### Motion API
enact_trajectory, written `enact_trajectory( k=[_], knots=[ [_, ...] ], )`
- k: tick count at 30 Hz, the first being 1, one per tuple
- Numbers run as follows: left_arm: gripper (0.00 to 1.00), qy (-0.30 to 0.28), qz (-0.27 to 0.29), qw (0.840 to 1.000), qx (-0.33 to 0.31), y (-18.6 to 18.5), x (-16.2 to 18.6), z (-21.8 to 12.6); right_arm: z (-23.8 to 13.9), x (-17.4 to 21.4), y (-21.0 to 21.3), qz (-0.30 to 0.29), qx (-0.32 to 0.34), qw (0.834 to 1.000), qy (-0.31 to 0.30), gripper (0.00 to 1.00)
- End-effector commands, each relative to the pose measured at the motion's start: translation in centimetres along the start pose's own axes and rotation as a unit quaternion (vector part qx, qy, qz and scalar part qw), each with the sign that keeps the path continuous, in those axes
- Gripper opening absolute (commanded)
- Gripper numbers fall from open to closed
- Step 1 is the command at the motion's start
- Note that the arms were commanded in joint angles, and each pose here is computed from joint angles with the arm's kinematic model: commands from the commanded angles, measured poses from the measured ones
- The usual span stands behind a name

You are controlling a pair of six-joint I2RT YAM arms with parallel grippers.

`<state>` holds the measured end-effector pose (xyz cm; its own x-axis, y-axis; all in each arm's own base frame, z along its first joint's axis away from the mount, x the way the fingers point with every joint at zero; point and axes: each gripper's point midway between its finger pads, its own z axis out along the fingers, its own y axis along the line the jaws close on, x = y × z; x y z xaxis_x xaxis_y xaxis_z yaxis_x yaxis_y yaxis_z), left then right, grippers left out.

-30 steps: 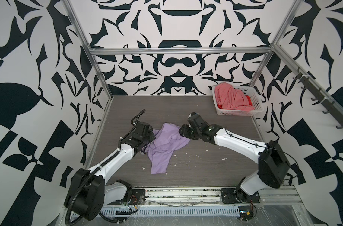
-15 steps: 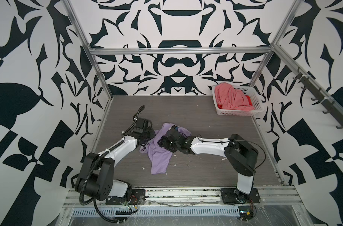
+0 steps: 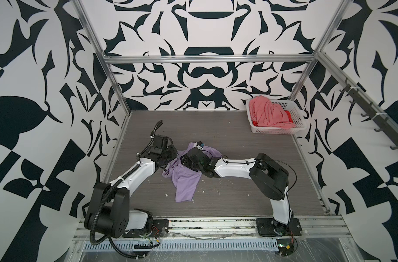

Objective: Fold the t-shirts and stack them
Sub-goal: 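Lift the shirt with both grippers and stretch it apart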

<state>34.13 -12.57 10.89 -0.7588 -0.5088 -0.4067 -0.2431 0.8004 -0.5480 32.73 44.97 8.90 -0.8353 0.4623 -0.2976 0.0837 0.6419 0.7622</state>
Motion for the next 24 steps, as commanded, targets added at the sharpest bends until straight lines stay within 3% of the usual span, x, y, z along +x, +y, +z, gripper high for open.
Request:
enact_trajectory(
  k=[1, 7, 13, 18, 24],
  knots=[
    [0.00, 0.001, -0.001, 1.000, -0.001, 0.7, 0.5, -0.7, -0.3, -2.8, 2.9, 0.016, -0.039, 0.999, -0.030, 0.00],
    [0.00, -0.029, -0.004, 1.000, 0.007, 0.7, -0.8, -2.6, -4.2, -5.8, 3.9, 0.010, -0.030, 0.999, -0.041, 0.00],
    [0.00, -0.069, 0.021, 0.997, 0.024, -0.9, -4.1, -6.3, -14.7, -14.3, 2.5, -0.014, 0.001, 0.991, -0.134, 0.00],
    [0.00, -0.111, 0.039, 0.990, 0.079, -4.4, -8.4, -10.4, -25.5, -22.4, 1.2, -0.090, 0.046, 0.970, -0.221, 0.00],
    [0.00, -0.155, 0.058, 0.975, 0.150, -10.2, -13.4, -15.9, -35.8, -27.6, 2.9, -0.182, 0.081, 0.934, -0.298, 0.00]
  ],
)
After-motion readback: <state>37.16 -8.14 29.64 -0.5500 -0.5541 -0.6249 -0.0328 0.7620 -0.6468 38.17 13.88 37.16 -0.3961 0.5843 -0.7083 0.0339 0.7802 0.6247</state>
